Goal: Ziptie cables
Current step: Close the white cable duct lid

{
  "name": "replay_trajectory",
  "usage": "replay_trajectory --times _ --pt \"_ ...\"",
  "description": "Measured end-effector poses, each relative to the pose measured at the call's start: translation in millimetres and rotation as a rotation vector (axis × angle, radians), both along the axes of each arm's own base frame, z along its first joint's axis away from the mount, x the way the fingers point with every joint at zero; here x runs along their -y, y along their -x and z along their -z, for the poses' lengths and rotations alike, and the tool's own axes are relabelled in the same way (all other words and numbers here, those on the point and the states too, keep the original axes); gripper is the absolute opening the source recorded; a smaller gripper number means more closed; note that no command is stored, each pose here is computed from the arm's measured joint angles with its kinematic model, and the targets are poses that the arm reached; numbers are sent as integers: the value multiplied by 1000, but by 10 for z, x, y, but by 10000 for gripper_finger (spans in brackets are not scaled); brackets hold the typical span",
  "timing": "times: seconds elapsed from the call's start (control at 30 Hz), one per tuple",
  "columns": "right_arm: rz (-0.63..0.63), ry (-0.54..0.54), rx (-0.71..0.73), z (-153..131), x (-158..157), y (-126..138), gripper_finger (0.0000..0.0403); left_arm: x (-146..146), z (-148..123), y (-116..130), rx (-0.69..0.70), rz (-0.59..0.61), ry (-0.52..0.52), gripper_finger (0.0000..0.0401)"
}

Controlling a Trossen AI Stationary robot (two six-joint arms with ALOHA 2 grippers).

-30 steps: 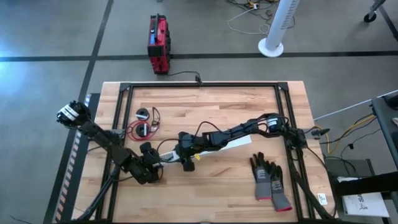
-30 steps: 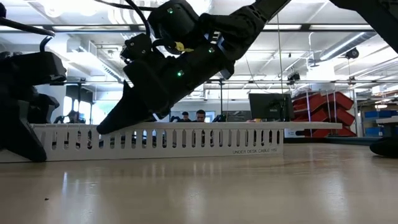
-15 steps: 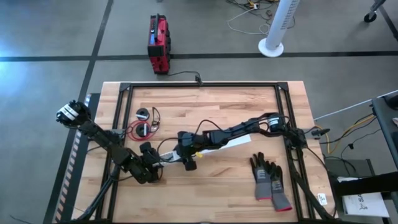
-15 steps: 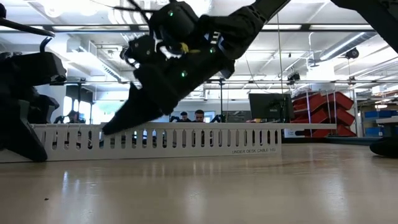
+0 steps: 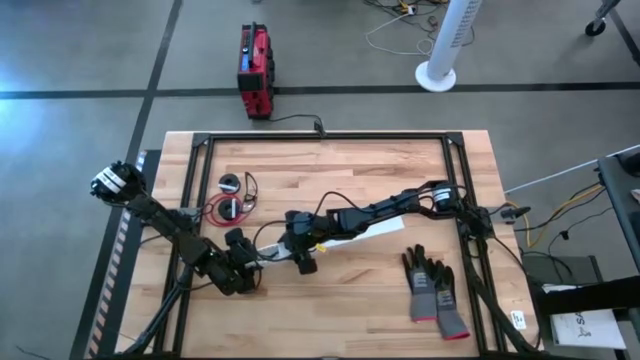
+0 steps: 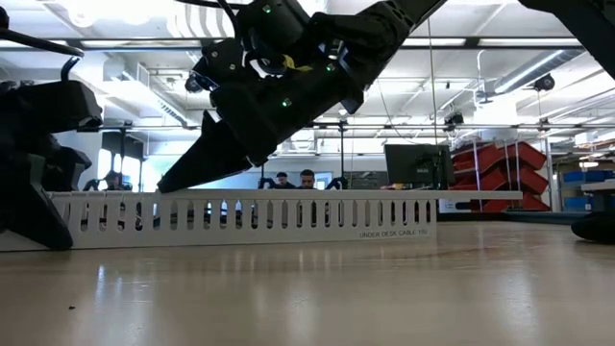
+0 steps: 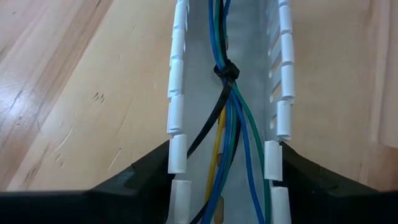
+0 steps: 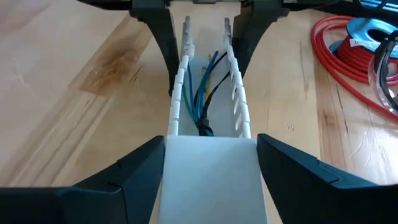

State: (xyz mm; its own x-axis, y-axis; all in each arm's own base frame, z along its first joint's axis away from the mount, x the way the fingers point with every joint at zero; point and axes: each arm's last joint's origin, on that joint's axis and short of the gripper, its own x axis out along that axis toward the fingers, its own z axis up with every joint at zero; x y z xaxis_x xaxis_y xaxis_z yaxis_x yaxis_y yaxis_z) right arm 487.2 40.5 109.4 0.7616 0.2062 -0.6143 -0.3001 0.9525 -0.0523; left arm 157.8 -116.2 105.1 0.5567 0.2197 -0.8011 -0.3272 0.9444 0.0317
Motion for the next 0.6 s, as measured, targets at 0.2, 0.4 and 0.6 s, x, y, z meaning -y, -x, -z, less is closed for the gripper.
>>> replay_trajectory --times 0.2,0.4,0.6 --pt "-4 -2 -15 17 -2 13 262 1 0 -1 1 5 -2 208" --pt "2 -10 -13 14 -4 11 258 2 0 -3 2 8 -3 208" --pt "12 -23 -16 13 -4 10 218 4 -1 -5 5 12 -4 208"
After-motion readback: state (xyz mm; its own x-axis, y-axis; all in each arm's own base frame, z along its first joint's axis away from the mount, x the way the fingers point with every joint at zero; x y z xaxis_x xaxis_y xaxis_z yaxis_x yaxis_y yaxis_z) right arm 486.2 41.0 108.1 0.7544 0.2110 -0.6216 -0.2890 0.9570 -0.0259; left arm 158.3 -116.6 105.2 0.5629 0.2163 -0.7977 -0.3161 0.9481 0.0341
